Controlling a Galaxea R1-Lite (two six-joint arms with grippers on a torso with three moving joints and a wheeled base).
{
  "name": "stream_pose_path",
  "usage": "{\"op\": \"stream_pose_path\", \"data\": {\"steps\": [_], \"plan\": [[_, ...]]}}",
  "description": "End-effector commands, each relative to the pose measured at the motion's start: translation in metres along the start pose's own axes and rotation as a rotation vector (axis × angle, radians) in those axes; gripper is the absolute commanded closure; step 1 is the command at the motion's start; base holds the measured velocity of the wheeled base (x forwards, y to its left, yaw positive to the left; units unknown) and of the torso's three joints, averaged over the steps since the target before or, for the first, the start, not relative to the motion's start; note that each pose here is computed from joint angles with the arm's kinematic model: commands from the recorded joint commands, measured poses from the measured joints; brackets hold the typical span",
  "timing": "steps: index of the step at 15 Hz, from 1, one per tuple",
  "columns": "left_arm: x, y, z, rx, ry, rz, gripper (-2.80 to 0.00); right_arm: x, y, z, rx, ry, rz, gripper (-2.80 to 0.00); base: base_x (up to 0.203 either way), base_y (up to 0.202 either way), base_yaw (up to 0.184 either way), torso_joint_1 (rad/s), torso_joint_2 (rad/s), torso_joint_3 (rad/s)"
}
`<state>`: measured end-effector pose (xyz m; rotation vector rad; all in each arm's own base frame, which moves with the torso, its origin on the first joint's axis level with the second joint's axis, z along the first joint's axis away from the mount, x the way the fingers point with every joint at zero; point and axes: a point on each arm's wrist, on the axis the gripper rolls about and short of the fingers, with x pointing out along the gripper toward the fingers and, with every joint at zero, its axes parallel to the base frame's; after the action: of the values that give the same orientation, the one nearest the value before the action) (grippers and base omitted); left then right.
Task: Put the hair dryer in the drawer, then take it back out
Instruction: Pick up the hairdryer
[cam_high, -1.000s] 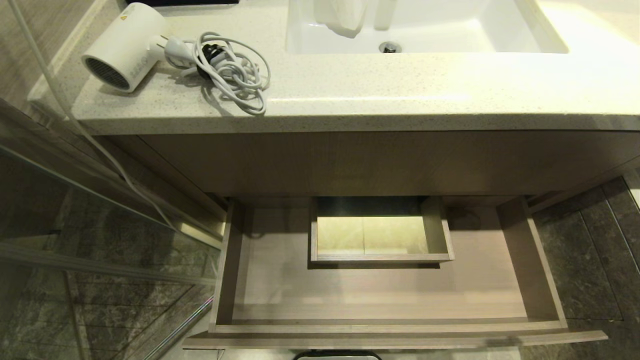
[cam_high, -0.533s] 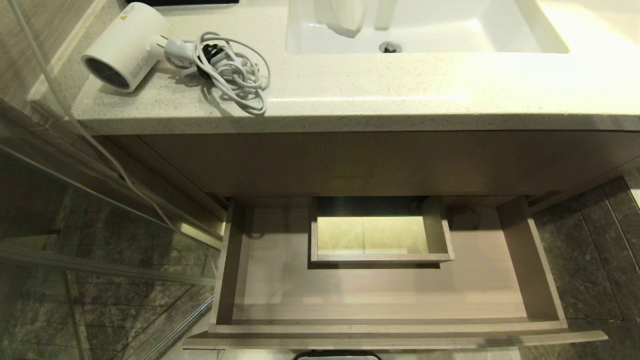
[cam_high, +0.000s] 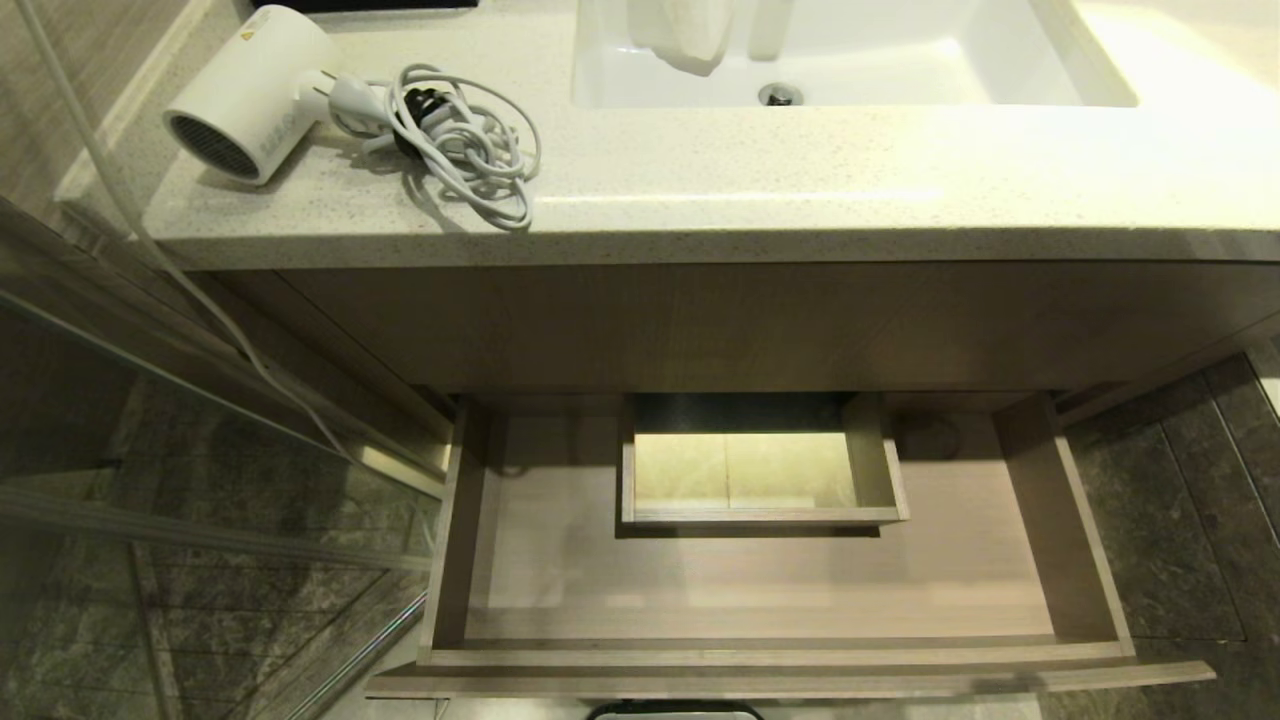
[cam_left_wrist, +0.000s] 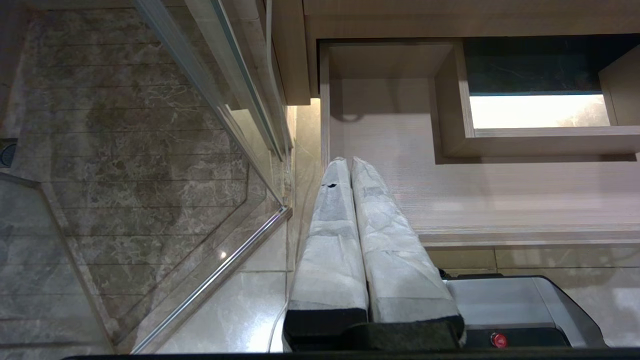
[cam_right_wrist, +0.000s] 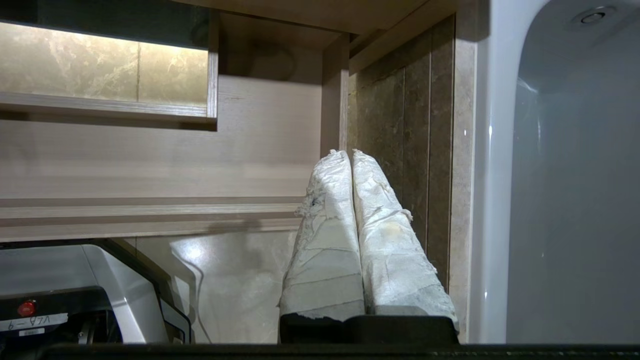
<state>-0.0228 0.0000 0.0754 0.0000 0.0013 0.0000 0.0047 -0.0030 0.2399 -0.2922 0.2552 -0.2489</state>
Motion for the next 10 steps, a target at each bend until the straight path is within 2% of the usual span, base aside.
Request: {"op": "stream_pose_path", "data": {"steps": [1, 6, 10], "plan": [[0.0000, 0.0000, 0.0002, 0.000, -0.001, 0.000, 0.00, -0.0005, -0.0003, 0.0007, -0.001, -0.001, -0.002, 0.00, 0.000, 0.000, 0.000, 0.009, -0.03, -0.028], [0.0000, 0.0000, -0.0001, 0.000, 0.000, 0.000, 0.00, -0.0003, -0.0008, 0.0019, -0.001, 0.000, -0.008, 0.00, 0.000, 0.000, 0.000, 0.153, -0.31, -0.151], [0.0000, 0.0000, -0.0001, 0.000, 0.000, 0.000, 0.00, 0.0012, 0.0002, -0.0007, -0.008, 0.037, 0.005, 0.00, 0.000, 0.000, 0.000, 0.000, 0.00, 0.000]]}}
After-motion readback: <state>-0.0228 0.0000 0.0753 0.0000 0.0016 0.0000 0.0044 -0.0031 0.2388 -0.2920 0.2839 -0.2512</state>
